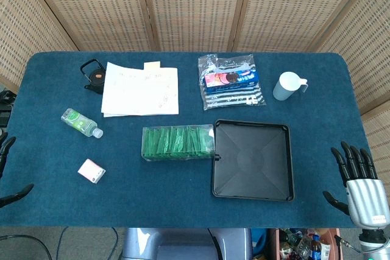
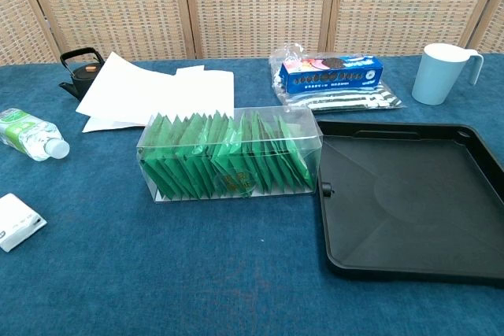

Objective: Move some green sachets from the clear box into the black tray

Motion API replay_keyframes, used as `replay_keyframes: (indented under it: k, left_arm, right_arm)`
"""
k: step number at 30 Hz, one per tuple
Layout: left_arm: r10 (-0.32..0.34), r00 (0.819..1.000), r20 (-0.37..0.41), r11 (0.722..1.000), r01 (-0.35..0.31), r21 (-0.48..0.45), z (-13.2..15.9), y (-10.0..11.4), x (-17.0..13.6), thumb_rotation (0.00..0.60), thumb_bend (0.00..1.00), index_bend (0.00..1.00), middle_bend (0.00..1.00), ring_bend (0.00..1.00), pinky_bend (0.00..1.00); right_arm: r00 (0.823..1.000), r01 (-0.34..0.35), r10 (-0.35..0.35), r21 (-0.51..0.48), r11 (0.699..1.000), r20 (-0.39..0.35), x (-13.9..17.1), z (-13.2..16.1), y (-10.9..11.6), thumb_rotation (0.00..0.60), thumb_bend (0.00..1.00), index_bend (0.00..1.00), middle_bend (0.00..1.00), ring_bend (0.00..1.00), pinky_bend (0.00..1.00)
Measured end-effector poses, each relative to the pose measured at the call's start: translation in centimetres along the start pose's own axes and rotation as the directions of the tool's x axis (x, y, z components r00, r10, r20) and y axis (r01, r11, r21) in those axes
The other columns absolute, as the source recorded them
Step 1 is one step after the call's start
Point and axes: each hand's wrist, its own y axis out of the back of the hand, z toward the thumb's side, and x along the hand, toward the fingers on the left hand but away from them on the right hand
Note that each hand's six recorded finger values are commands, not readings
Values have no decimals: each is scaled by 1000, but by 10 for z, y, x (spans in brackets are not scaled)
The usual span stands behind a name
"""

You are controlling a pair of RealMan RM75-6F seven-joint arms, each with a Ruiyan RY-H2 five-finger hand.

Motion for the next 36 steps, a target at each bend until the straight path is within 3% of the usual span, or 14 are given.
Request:
replay_keyframes:
  k: [11, 17, 20, 27, 30, 36]
  left_arm:
    - [1, 1000, 3, 1000, -1, 3, 1, -1, 0, 600, 112, 0, 0, 0, 0]
    - [7, 1000, -6, 1000, -7, 9, 0, -1, 4, 600, 111, 0, 0, 0, 0]
    - [6, 1000, -11, 1000, -6, 12, -1, -3, 7, 600, 112, 0, 0, 0, 0]
    - [-11, 999, -35, 1000, 12, 23, -5, -10, 15, 600, 112, 0, 0, 0, 0]
    - [-16, 999, -48, 999, 17, 27, -8, -12, 18, 600, 111, 0, 0, 0, 0]
    - [-13, 998, -64, 999, 16, 40, -11, -15, 24, 600, 112, 0, 0, 0, 0]
  right_arm:
    - [999, -20, 19, -28, 999, -26, -6, 4, -2, 600, 0, 0, 0, 0, 0]
    - [988, -75, 67, -55, 996, -140, -32, 26, -7, 600, 0, 27, 0, 0, 0]
    - [968, -125, 106, -72, 990, -228, -54, 47, -8, 600, 0, 58, 0, 0, 0]
    - [891, -257, 194, -104, 961, -410, -122, 113, -12, 600, 30, 147, 0, 0, 0]
    - [858, -314, 226, -123, 942, -461, -148, 146, -16, 600, 64, 177, 0, 0, 0]
    - [815, -407, 258, -196, 892, -518, -183, 210, -34, 600, 123, 209, 0, 0, 0]
